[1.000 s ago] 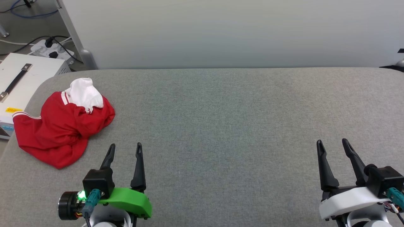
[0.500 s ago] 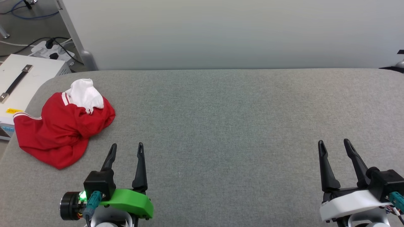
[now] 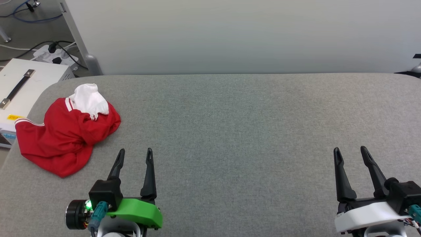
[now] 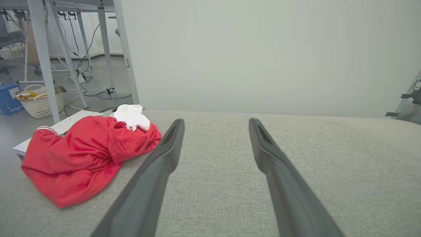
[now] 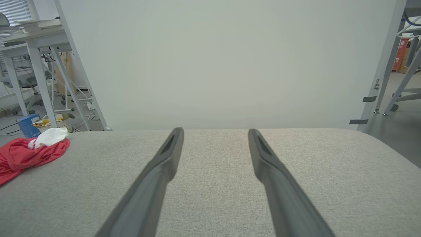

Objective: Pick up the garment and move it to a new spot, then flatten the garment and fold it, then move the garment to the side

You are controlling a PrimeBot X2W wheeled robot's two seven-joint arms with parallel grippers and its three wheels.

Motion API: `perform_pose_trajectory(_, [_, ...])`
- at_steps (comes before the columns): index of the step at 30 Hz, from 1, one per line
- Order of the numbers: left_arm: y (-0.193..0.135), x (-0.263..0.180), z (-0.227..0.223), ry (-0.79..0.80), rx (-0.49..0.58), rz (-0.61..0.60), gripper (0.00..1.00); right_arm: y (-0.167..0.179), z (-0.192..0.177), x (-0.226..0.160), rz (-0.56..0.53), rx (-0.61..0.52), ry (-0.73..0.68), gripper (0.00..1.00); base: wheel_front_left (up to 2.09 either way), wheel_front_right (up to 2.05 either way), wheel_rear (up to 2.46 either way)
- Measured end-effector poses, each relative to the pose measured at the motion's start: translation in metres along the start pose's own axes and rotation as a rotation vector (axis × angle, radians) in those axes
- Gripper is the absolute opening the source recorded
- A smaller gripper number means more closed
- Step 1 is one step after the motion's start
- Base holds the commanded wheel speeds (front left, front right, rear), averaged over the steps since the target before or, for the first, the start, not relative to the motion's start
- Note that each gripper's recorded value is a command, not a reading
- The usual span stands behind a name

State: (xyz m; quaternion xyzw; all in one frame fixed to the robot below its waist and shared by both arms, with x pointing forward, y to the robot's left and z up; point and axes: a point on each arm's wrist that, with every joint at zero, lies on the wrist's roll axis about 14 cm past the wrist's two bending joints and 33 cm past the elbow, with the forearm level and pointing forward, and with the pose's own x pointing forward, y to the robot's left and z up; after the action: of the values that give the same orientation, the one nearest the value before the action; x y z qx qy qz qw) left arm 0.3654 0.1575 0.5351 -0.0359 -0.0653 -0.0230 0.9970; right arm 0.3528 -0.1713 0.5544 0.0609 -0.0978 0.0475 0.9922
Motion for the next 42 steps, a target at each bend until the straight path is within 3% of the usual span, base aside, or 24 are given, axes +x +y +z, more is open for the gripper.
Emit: perform_pose_trajectory(42, [-0.008,-0.003,-0.001,-0.032,-0.038,-0.017,1.00,-0.002,-0.012,-0.011,-0.013,0.022,0.008,1.00,0.00,0.00,0.00])
